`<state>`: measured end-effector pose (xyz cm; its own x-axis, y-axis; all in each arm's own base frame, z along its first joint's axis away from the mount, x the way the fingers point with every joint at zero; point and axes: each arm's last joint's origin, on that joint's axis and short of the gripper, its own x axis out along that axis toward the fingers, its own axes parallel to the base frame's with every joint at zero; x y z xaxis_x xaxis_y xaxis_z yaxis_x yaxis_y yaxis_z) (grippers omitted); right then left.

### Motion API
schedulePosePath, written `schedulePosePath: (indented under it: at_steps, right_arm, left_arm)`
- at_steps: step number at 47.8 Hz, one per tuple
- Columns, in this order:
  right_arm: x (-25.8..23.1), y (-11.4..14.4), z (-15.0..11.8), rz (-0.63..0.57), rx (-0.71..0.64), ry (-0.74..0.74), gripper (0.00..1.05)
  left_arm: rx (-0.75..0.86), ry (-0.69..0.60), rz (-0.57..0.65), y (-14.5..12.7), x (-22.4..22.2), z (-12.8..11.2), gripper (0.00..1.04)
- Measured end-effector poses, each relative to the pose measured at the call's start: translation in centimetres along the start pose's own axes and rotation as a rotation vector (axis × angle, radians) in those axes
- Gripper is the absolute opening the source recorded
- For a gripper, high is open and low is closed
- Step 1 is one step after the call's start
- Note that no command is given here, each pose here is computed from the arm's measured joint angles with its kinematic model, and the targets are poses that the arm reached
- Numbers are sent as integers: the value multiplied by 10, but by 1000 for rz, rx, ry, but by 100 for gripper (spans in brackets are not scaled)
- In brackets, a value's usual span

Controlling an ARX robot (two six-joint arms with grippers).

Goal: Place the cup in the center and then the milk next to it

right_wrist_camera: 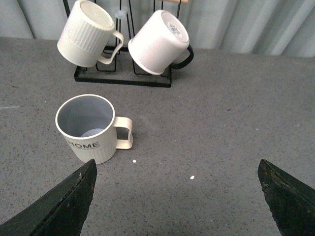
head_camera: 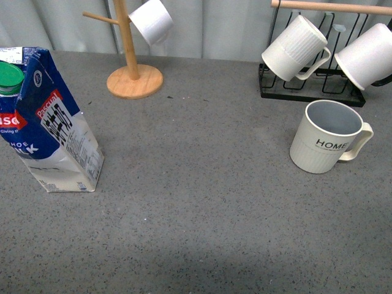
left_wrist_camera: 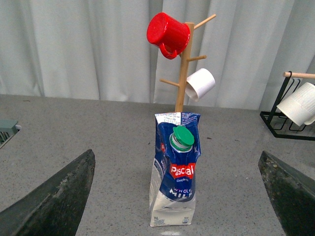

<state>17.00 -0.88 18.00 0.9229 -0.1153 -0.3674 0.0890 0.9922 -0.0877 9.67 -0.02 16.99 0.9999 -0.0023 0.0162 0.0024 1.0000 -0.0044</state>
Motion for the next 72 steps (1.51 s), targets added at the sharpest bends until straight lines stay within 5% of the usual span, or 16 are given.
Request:
schedulePosePath:
  at_steps: [23,72]
  right_arm:
    - [114,10,26,67,67,399,95]
    - [221,52,29,101,8,642,95]
  left_arm:
    - [0,0,0,0,0,0,98]
    - [0,0,0,0,0,0,98]
